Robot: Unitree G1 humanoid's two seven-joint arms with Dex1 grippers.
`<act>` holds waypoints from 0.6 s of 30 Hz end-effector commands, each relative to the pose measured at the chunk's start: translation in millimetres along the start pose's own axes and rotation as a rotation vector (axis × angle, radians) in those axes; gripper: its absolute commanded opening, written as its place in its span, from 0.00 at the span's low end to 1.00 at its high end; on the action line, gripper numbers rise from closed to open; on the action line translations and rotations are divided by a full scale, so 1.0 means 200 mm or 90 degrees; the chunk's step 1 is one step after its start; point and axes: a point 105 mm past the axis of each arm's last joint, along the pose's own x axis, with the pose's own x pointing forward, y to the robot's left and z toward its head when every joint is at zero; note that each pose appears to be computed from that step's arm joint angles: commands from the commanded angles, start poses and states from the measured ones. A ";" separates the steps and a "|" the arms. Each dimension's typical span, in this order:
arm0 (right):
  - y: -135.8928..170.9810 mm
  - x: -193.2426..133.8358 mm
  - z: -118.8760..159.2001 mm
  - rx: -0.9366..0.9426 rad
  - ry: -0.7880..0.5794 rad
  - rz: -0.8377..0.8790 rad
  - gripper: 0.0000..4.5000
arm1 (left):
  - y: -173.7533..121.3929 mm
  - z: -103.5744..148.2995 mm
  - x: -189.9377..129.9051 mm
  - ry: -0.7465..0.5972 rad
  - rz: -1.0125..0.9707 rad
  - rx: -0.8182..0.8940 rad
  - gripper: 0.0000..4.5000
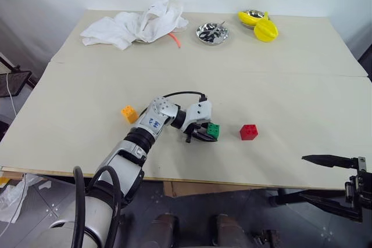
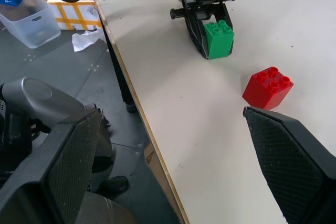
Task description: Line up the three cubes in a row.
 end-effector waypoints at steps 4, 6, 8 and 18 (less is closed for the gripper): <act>-0.01 0.01 0.03 -0.019 -0.012 0.006 1.00 | 0.02 0.01 -0.02 0.019 0.008 -0.006 0.34; -0.01 0.02 0.02 -0.020 -0.014 0.008 1.00 | 0.02 0.01 -0.02 0.012 0.007 -0.010 0.53; -0.02 0.03 0.02 -0.021 -0.016 0.010 1.00 | 0.02 0.03 -0.04 -0.003 0.015 -0.005 0.66; -0.05 0.10 0.01 -0.031 -0.046 0.025 1.00 | -0.05 0.08 -0.35 -0.129 0.131 0.042 0.99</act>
